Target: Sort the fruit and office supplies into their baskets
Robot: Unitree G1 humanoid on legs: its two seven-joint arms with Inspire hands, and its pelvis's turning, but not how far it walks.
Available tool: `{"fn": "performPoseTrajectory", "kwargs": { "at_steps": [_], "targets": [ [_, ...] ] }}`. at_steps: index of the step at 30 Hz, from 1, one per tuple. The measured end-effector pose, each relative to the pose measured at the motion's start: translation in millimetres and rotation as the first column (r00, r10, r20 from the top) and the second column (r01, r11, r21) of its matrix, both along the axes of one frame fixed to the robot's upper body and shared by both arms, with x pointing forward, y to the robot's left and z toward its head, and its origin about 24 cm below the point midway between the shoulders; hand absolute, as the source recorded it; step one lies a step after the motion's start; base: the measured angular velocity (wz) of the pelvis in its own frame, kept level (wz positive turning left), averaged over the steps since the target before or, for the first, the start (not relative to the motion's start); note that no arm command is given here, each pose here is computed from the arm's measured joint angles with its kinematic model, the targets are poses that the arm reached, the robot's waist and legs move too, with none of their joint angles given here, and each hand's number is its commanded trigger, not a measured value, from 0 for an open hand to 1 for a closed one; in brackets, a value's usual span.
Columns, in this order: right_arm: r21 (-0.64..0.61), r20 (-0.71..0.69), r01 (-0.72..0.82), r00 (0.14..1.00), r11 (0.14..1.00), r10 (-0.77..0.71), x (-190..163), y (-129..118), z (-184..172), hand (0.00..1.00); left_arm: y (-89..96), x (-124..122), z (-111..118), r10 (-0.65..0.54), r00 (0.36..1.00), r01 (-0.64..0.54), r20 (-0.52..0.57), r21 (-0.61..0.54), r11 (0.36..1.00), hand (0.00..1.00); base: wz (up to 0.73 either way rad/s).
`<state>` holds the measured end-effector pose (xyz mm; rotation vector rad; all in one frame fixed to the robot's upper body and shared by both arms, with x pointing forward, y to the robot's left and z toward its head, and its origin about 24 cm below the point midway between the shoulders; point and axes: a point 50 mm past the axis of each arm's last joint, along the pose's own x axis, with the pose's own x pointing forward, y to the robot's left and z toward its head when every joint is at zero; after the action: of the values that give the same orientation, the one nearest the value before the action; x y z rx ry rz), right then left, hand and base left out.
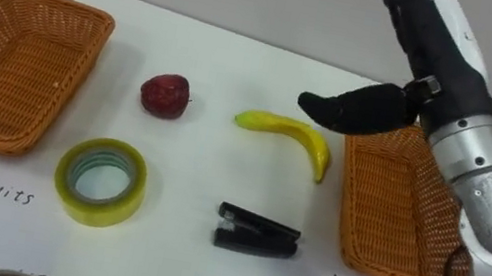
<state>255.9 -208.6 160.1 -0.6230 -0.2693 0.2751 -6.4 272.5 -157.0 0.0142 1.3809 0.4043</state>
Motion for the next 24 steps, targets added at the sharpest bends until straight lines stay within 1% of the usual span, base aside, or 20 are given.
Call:
{"fn": "performPoseTrajectory", "kwargs": {
  "at_steps": [5, 8, 10, 12, 16, 24],
  "targets": [
    [-0.045, -0.095, -0.054, 0.994, 0.997, 0.050, -5.5, 3.2, -16.0, 0.00, -0.7, 3.1, -0.1, -0.009, 1.000, 0.009, 0.010, -0.016, 1.000, 0.00, 0.00],
    [-0.044, -0.192, -0.065, 0.980, 0.997, 0.056, -5.2, 0.7, -35.5, 0.00, 0.2, 3.9, 0.1, -0.012, 1.000, 0.012, 0.010, -0.013, 1.000, 0.00, 0.00],
    [-0.058, -0.274, -0.081, 0.960, 0.995, 0.062, -3.3, 2.0, -52.0, 0.00, -0.1, 7.4, -0.1, -0.021, 1.000, 0.021, 0.014, -0.010, 1.000, 0.00, -0.04],
    [-0.082, -0.314, -0.099, 0.947, 0.992, 0.069, -3.7, 4.9, -60.8, 0.00, 0.0, 8.0, -0.5, -0.027, 1.000, 0.027, 0.008, -0.009, 1.000, 0.00, 0.00],
    [-0.089, -0.403, -0.133, 0.911, 0.987, 0.086, -7.7, 8.8, -80.8, 0.00, -0.6, 15.2, -0.6, -0.040, 0.999, 0.040, 0.018, 0.000, 0.999, 0.00, 0.00],
    [-0.074, -0.446, -0.169, 0.887, 0.983, 0.119, -9.2, 11.0, -87.2, 0.00, -1.5, 25.9, -0.6, -0.056, 0.998, 0.056, 0.039, 0.003, 0.998, 0.00, 0.00]
  ]
}}
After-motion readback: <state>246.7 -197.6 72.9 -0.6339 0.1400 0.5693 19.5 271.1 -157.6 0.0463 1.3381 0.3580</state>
